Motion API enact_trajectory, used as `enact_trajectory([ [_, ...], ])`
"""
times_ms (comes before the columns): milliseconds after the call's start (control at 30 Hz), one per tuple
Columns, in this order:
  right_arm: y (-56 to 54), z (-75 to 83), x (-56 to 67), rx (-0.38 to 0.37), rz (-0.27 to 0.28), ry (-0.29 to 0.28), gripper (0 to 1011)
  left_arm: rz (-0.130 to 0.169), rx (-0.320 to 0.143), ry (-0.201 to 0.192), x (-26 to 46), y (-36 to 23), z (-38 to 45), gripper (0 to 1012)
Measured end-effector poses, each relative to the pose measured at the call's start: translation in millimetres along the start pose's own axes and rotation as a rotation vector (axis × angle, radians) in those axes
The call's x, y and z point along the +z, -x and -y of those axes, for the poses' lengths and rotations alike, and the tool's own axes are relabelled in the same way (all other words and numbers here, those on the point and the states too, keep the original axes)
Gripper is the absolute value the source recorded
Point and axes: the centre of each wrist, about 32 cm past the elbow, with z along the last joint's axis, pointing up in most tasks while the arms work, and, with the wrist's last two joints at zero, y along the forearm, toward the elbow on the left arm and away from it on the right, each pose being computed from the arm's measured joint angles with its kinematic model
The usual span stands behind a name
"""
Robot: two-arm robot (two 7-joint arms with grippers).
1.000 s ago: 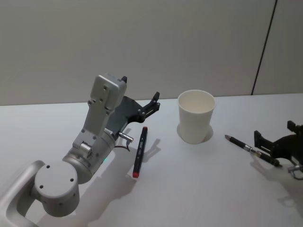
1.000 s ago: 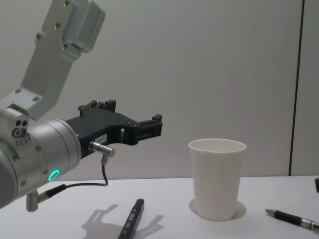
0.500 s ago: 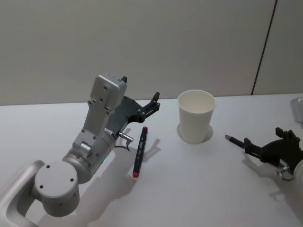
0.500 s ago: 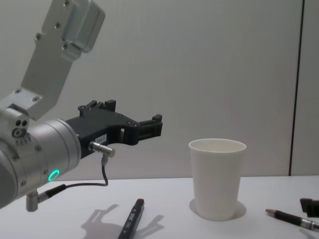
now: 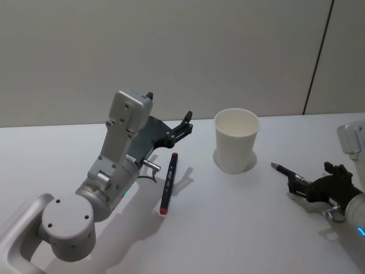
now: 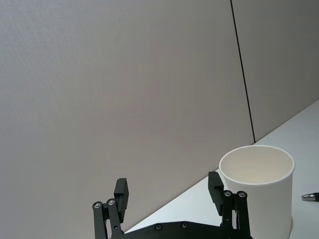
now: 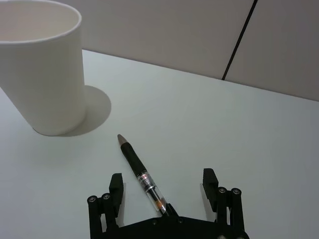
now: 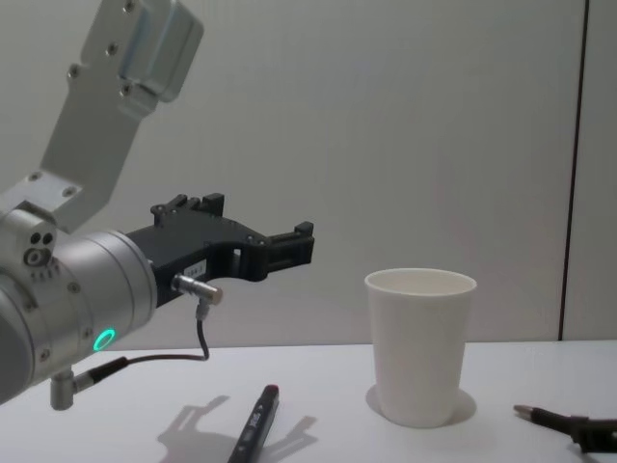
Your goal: Place the pen into the pen holder.
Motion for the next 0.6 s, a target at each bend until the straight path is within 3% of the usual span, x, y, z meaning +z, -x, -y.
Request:
enact_trajectory([
  [600, 2.5, -9.2, -5.3, 0.021, 0.005, 0.02, 1001, 0.0, 0.0, 0.0, 0.0, 0.0, 0.0, 998],
])
